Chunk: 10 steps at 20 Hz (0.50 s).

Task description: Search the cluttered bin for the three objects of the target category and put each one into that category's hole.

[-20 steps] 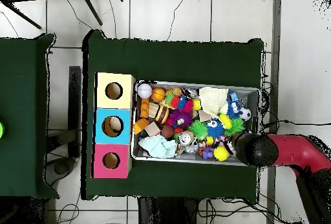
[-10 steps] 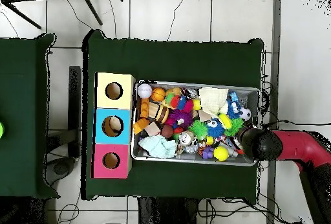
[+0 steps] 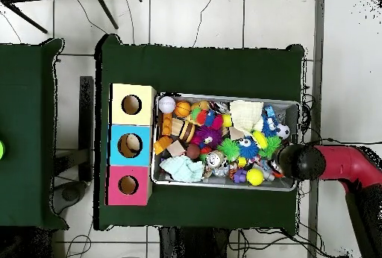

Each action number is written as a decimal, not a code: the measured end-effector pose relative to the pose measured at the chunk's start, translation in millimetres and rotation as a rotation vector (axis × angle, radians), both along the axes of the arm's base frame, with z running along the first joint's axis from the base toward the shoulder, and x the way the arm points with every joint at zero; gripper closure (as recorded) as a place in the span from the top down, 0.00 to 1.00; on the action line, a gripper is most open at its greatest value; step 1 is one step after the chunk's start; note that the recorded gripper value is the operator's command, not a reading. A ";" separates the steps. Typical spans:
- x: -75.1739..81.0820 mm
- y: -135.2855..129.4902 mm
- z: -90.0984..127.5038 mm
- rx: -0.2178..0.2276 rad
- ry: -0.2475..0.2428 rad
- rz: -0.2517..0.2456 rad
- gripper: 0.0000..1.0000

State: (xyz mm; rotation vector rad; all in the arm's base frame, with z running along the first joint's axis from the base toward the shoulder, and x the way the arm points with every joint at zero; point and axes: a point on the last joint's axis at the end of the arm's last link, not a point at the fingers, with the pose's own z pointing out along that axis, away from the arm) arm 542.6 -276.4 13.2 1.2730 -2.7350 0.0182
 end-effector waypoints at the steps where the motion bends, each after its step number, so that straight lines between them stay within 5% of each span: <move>1: -0.5 0.8 0.1 0.000 0.007 0.004 1.00; 10: -4.0 3.9 1.3 -0.002 0.044 0.011 1.00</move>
